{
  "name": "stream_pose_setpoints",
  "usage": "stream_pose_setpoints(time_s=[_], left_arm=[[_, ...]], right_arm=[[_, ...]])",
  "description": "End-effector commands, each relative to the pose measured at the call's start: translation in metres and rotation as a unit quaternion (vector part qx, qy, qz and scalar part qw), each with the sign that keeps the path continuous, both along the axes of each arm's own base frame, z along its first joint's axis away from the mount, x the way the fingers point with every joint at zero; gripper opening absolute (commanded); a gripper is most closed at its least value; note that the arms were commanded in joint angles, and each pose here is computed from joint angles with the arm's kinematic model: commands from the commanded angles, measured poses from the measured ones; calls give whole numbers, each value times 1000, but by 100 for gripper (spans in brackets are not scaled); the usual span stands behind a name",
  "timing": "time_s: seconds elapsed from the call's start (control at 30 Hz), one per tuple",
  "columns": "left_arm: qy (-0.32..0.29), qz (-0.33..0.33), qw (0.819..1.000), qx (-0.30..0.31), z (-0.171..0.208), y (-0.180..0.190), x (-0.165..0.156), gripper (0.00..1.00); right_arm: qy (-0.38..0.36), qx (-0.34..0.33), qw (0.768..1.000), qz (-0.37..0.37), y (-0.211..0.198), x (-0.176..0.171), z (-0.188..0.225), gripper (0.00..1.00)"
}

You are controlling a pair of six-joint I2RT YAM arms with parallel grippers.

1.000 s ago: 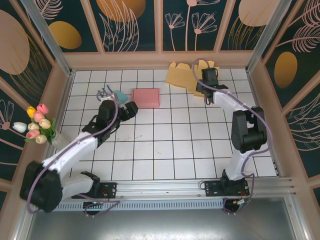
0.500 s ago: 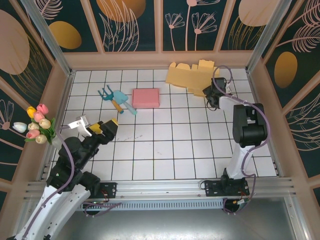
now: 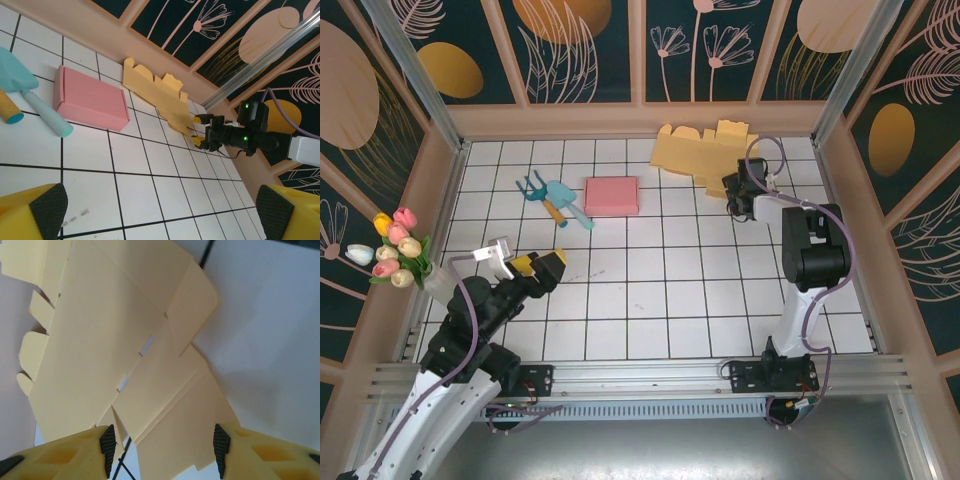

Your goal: Fold the paper box

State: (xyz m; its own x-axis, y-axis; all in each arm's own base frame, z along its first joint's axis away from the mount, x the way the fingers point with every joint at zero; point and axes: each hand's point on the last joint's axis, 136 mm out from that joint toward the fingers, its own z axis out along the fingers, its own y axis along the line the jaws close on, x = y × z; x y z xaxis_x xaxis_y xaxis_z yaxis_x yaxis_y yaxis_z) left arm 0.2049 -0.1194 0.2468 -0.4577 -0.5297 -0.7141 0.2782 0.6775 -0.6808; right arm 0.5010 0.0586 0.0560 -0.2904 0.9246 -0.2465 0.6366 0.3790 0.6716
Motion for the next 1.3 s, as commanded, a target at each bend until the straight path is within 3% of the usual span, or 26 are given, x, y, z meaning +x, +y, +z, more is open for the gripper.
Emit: stream_pose_setpoints(time_s=[0.0, 0.47, 0.77, 1.1, 1.27], left_arm=[[1, 5, 1000, 2, -2, 2, 0, 99], [4, 9, 1000, 2, -3, 3, 1, 98], [5, 6, 1000, 3, -4, 2, 1, 99], [8, 7, 1000, 4, -5, 2, 1, 98], [9, 9, 1000, 5, -7, 2, 2, 99]], right_arm=[[-24, 8, 999, -28, 1, -8, 19, 57], [-33, 29, 999, -22, 19, -22, 19, 58], [-56, 8, 998, -14, 11, -4, 10, 58], [-25, 32, 999, -26, 6, 1, -20, 56], [-35, 22, 998, -37, -10, 5, -17, 46]])
